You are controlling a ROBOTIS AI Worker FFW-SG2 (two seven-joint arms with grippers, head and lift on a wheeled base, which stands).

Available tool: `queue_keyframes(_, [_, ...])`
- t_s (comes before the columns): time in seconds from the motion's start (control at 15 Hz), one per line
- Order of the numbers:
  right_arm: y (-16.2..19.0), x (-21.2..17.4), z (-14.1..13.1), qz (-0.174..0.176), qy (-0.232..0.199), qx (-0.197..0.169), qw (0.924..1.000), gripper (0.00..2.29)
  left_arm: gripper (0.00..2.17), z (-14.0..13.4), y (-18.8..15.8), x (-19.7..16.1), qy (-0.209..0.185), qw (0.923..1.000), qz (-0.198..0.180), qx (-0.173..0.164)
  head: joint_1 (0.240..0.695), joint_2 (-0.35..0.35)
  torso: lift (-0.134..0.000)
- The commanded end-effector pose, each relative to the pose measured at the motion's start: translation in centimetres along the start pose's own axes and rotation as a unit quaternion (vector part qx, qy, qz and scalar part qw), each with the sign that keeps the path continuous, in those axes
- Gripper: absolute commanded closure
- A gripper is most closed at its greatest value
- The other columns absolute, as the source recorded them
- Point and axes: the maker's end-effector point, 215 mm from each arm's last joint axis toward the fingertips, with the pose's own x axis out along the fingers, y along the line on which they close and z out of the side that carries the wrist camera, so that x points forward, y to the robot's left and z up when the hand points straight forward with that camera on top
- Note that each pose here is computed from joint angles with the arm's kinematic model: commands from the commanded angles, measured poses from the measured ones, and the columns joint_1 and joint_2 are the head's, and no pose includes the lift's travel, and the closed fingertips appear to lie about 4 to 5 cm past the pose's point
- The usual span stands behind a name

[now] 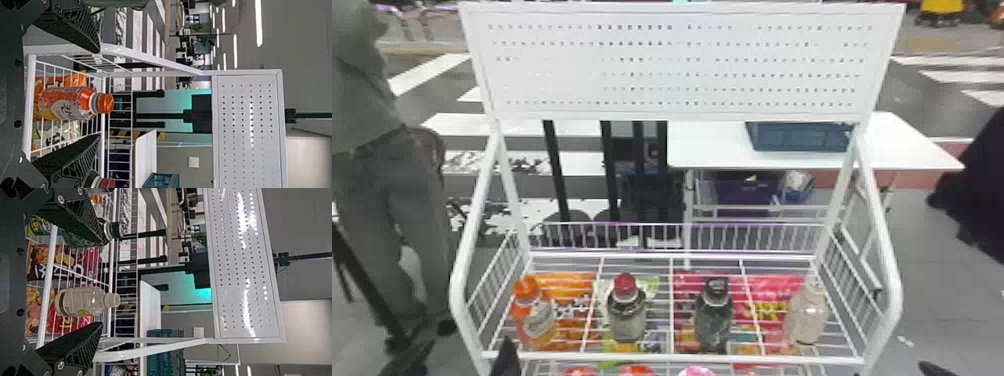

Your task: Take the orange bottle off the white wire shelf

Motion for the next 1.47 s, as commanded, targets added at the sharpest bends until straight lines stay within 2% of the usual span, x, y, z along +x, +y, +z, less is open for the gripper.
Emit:
queue_keyframes(0.0, [0.0,0.0,0.0,0.0,0.0,0.0,1.0,0.15,0.14,-0.1,-0.2,0.0,0.001,1.0,-0.002,-0.002,0.499,0.0,0.0])
queue_keyframes(0.2, [0.1,0.0,-0.1,0.0,0.001,0.0,1.0,0.15,0.14,-1.0,-1.3,-0.1,0.008,0.9999,-0.009,-0.005,0.499,0.0,0.0])
queue_keyframes(0.47, [0.1,0.1,-0.4,0.002,0.004,0.002,1.0,0.15,0.14,-5.1,-2.0,0.7,0.031,0.9994,-0.012,-0.007,0.499,0.0,0.0])
queue_keyframes(0.87, [0.1,0.2,-0.6,0.001,0.005,0.002,1.0,0.15,0.14,-9.6,-3.2,3.8,0.03,0.9993,-0.02,-0.012,0.499,0.0,0.0])
queue_keyframes(1.0, [0.0,0.2,-0.6,0.0,0.005,0.001,1.0,0.15,0.14,-10.0,-3.4,5.2,0.022,0.9995,-0.019,-0.016,0.499,0.0,0.0])
queue_keyframes(1.4, [0.0,0.1,-0.9,-0.001,0.008,-0.003,1.0,0.15,0.14,-12.0,-2.5,9.4,0.027,0.9995,-0.004,-0.015,0.499,0.0,0.0])
